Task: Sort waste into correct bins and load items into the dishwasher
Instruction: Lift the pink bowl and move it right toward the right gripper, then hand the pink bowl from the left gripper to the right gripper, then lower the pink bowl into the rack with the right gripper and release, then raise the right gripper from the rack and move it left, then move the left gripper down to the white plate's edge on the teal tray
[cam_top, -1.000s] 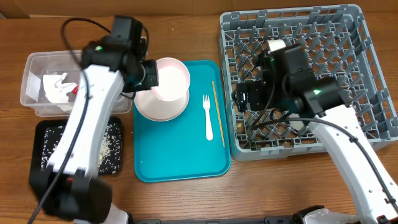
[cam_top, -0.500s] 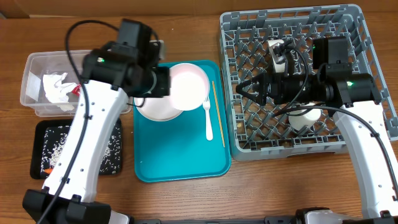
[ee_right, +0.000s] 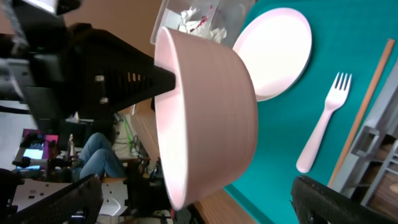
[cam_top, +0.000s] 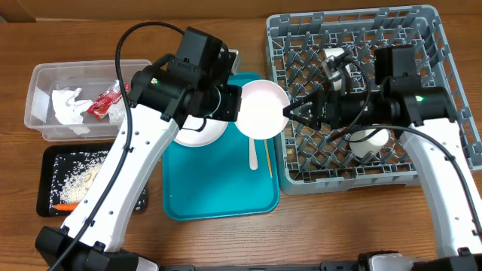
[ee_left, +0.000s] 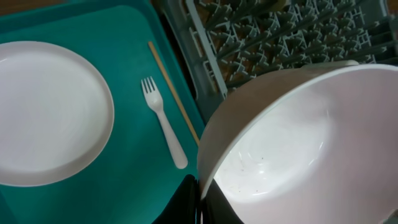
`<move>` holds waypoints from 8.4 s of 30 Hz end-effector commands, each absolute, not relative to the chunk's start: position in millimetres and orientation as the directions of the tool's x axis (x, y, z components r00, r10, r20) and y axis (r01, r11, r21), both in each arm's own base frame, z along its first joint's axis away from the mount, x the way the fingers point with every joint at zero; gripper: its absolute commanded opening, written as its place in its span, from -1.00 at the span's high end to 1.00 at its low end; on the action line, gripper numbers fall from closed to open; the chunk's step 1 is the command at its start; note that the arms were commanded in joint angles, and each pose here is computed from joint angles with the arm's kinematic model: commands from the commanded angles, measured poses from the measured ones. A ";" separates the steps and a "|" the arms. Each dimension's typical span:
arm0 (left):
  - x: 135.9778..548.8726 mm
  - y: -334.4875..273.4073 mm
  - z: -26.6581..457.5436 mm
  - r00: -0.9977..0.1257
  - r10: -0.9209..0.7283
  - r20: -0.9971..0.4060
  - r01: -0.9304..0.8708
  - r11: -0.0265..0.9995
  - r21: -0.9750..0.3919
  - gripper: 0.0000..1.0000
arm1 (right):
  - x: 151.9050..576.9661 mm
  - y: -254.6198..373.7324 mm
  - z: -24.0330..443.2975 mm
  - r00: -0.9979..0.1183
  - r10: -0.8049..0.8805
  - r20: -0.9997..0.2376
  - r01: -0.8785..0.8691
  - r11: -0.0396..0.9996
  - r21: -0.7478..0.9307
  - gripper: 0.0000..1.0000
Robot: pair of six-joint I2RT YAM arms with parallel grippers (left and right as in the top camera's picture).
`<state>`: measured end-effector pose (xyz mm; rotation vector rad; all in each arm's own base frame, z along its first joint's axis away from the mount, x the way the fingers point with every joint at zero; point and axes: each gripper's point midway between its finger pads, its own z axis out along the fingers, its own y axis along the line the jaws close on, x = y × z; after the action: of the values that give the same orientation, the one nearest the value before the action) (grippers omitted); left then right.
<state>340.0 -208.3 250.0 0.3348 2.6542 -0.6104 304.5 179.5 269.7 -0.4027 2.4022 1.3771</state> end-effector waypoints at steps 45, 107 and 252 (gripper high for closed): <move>336.7 -224.9 266.2 -0.861 0.182 -0.474 0.401 0.817 -0.415 0.82 | 298.6 205.2 285.2 -0.851 -0.135 -0.507 -0.519 0.363 0.774 -0.04; 334.5 -208.8 255.3 -0.866 0.213 -0.452 0.385 0.860 -0.334 0.24 | 399.4 -20.2 226.7 -0.787 -0.074 -0.612 0.132 0.950 -0.284 0.17; 373.1 -177.9 6.3 -0.991 0.136 0.004 0.136 0.990 -0.028 0.34 | 292.1 151.5 181.6 -0.940 -0.126 -0.316 -0.267 0.849 0.456 -1.00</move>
<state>376.9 -178.4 16.5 0.2251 3.1212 -0.0725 291.6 152.3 184.9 -0.2885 2.7456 0.7619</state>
